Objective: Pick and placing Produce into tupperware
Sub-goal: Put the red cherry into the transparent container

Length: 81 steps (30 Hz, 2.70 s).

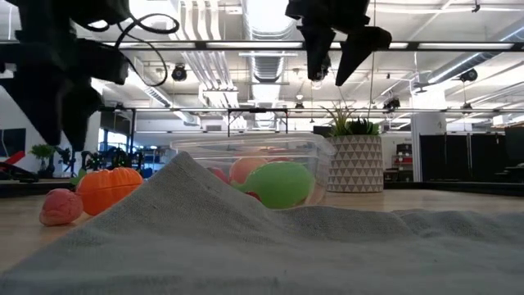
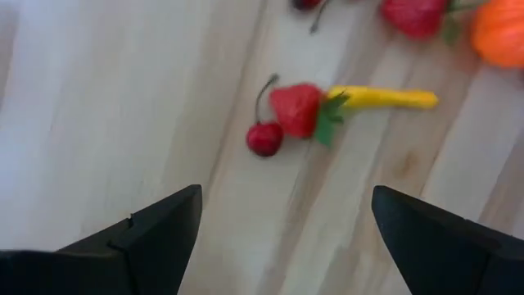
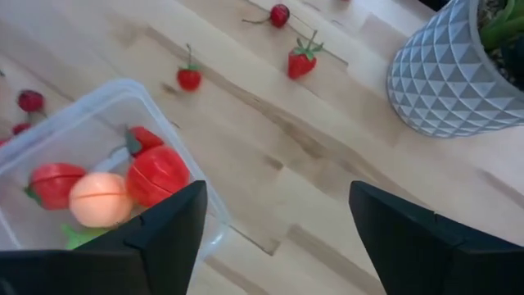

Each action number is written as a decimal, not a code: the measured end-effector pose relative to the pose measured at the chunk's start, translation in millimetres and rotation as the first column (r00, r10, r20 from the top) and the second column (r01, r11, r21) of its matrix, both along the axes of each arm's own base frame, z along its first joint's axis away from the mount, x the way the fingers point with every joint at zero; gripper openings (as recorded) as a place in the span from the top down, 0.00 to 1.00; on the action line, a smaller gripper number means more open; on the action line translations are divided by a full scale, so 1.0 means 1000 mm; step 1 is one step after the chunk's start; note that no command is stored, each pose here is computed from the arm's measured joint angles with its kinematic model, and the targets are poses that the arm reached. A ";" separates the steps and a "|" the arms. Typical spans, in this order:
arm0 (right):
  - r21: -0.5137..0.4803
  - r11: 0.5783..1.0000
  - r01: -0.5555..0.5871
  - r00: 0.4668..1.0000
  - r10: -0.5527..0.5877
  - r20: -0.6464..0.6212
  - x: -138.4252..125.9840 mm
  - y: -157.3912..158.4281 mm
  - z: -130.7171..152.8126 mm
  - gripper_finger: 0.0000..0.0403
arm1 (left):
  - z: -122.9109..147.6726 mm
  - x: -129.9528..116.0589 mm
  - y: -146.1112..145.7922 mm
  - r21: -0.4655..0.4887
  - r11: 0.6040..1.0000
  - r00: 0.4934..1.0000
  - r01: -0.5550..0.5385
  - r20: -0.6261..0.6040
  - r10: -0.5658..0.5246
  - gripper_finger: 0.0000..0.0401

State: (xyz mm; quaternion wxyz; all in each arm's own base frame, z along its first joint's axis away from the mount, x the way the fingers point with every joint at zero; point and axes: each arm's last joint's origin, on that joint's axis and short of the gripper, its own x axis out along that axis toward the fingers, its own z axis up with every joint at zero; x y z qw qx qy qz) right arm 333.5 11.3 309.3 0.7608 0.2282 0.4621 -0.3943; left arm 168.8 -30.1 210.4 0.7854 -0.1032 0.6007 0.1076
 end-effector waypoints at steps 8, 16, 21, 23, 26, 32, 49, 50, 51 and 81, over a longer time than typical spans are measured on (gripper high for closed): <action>-0.001 1.000 -0.019 0.999 0.019 -0.028 -0.002 0.000 -0.001 0.29 | -0.003 0.005 0.000 0.140 0.978 0.987 0.152 0.034 -0.158 0.15; -0.023 1.000 -0.011 0.999 0.010 -0.034 -0.002 -0.003 -0.002 0.29 | -0.022 0.013 -0.003 0.127 0.967 0.975 0.221 -0.043 -0.217 0.15; -0.037 0.999 -0.012 0.999 0.011 -0.036 -0.002 -0.005 -0.002 0.29 | -0.036 0.019 -0.004 0.122 0.965 0.969 0.231 -0.124 -0.216 0.15; -0.039 0.999 -0.019 0.999 0.017 -0.040 -0.002 -0.005 -0.002 0.29 | -0.042 0.021 -0.005 0.121 0.965 0.964 0.235 -0.158 -0.215 0.15; -0.039 0.999 -0.019 0.999 0.018 -0.039 -0.002 -0.005 -0.002 0.29 | -0.048 0.023 -0.005 0.120 0.964 0.959 0.235 -0.189 -0.210 0.15; -0.041 0.999 -0.026 0.999 0.024 -0.040 -0.002 -0.005 -0.002 0.29 | -0.056 0.029 -0.006 0.122 0.966 0.969 0.227 -0.130 -0.212 0.15; -0.047 0.998 -0.052 0.998 0.049 -0.049 -0.001 -0.005 -0.002 0.29 | -0.059 0.025 -0.005 0.121 0.966 0.967 0.228 -0.142 -0.210 0.37; -0.047 0.998 -0.052 0.998 0.049 -0.049 -0.001 -0.005 -0.002 0.30 | -0.060 0.024 -0.005 0.121 0.966 0.967 0.228 -0.143 -0.210 0.39; -0.047 0.998 -0.052 0.998 0.049 -0.048 -0.001 -0.005 -0.002 0.30 | -0.060 0.024 -0.005 0.121 0.966 0.967 0.228 -0.142 -0.211 0.41; -0.048 0.997 -0.058 0.997 0.056 -0.050 -0.001 -0.004 -0.002 0.32 | -0.059 0.027 -0.006 0.115 0.968 0.971 0.223 -0.117 -0.210 0.79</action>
